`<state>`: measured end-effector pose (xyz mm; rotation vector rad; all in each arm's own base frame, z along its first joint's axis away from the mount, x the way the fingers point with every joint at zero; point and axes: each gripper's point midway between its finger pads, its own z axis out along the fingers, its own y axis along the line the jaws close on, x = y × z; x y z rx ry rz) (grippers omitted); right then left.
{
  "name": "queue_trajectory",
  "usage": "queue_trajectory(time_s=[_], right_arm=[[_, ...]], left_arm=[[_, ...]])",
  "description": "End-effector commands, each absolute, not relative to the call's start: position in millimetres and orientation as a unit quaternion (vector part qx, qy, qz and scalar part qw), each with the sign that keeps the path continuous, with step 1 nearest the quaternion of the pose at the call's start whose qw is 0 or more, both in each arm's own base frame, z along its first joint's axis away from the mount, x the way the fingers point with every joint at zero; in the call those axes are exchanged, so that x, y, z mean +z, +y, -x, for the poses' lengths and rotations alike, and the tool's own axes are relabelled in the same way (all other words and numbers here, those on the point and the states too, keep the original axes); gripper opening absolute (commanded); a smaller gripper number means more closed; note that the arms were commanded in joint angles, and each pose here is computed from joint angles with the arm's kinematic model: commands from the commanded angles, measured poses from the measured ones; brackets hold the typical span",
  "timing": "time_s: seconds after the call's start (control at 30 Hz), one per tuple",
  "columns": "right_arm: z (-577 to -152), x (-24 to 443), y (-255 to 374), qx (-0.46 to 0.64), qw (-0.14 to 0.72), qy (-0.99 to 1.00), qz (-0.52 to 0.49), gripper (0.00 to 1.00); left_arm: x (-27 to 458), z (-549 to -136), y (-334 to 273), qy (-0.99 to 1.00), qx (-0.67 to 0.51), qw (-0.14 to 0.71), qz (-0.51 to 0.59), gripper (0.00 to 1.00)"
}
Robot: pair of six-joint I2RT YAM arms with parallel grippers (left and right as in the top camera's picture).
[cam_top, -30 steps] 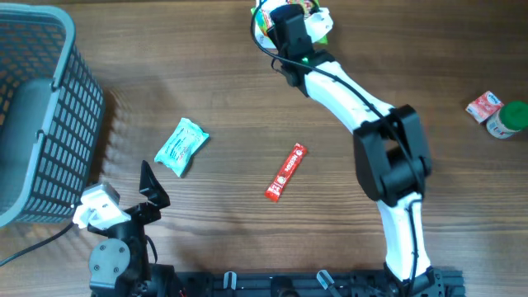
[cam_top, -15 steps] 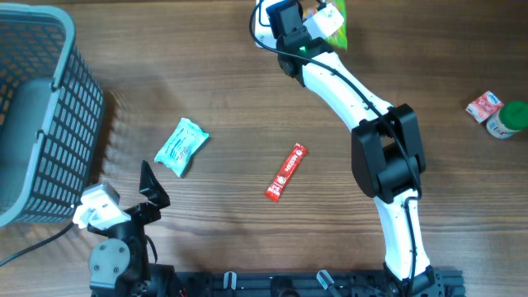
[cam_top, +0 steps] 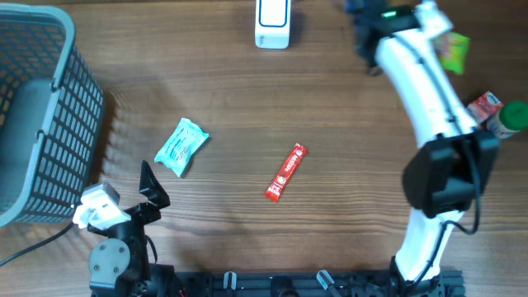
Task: Scan the item barcode
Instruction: 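Carry the Haribo bag right and drop it beside the jar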
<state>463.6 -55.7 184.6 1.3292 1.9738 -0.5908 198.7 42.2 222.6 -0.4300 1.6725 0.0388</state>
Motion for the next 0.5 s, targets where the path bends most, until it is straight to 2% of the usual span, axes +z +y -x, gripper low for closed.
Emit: queue_trajectory(time_s=[0.0, 0.1, 0.23, 0.3, 0.33, 0.37, 0.4, 0.47], right_arm=[[-442.4, 157.5, -125.5, -0.260, 0.295, 0.729, -0.560, 0.04], [-447.7, 113.0, -154.5, -0.211, 0.247, 0.781, -0.533, 0.04], [-446.4, 77.6, -161.1, -0.156, 0.217, 0.810, -0.523, 0.06], [-443.5, 73.6, -164.3, -0.147, 0.208, 0.812, -0.526, 0.36], [-444.1, 73.7, -164.1, -0.140, 0.204, 0.820, -0.516, 0.66], [-445.7, 77.1, -161.9, -0.129, 0.201, 0.831, -0.502, 0.86], [-447.8, 80.9, -158.9, -0.120, 0.199, 0.840, -0.490, 1.00], [-450.7, 94.6, -153.4, -0.101, 0.199, 0.853, -0.472, 1.00]], left_arm=[[220.3, -199.2, 40.5, 0.736, 0.012, 0.650, 0.188, 1.00], [220.3, -199.2, 40.5, 0.736, 0.012, 0.650, 0.188, 1.00], [220.3, -199.2, 40.5, 0.736, 0.012, 0.650, 0.188, 1.00], [220.3, -199.2, 40.5, 0.736, 0.012, 0.650, 0.188, 1.00], [220.3, -199.2, 40.5, 0.736, 0.012, 0.650, 0.188, 1.00], [220.3, -199.2, 40.5, 0.736, 0.012, 0.650, 0.188, 1.00], [220.3, -199.2, 40.5, 0.736, 0.012, 0.650, 0.188, 1.00], [220.3, -199.2, 40.5, 0.736, 0.012, 0.650, 0.188, 1.00]])
